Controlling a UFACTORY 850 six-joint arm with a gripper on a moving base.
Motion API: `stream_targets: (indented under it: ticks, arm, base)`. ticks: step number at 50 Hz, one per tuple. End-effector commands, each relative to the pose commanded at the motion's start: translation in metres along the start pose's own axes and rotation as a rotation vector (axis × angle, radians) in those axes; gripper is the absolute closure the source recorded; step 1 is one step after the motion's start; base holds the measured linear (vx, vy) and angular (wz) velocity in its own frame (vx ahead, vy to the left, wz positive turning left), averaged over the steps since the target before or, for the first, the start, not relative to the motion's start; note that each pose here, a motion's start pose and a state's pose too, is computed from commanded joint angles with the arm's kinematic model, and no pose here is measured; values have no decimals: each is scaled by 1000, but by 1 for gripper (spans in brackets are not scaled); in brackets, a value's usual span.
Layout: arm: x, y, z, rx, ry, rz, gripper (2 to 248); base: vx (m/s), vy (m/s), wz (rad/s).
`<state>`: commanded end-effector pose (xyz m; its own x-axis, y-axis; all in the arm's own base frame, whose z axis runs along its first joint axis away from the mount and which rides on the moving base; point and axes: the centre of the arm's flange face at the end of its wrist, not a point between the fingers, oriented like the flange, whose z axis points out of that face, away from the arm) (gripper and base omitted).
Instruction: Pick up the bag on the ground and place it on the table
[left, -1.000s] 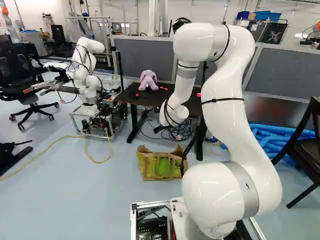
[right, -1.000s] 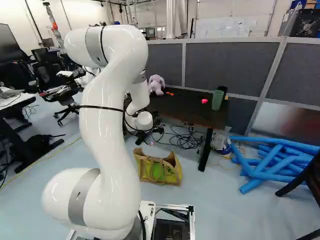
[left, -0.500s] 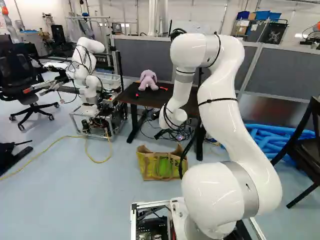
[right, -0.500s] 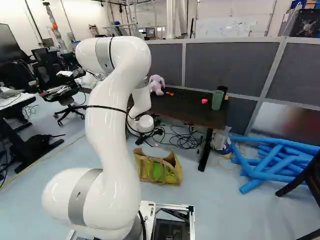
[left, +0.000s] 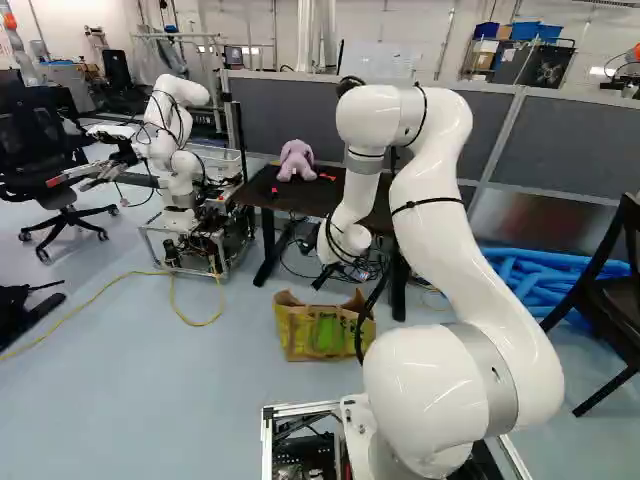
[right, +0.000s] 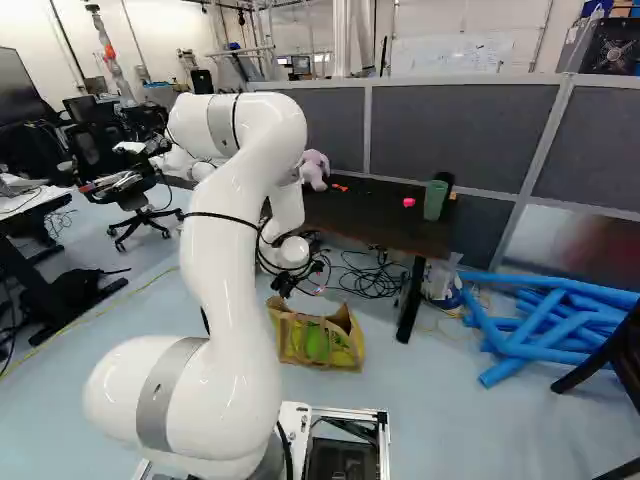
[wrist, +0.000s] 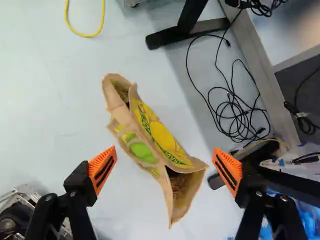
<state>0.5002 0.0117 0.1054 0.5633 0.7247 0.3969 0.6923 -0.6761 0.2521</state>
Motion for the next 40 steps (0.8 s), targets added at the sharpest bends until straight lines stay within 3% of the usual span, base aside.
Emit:
stream_targets:
  ticks: [40]
  arm:
    - [-18,-8,54,41,-25,-414,3]
  base:
    - [0,0,0]
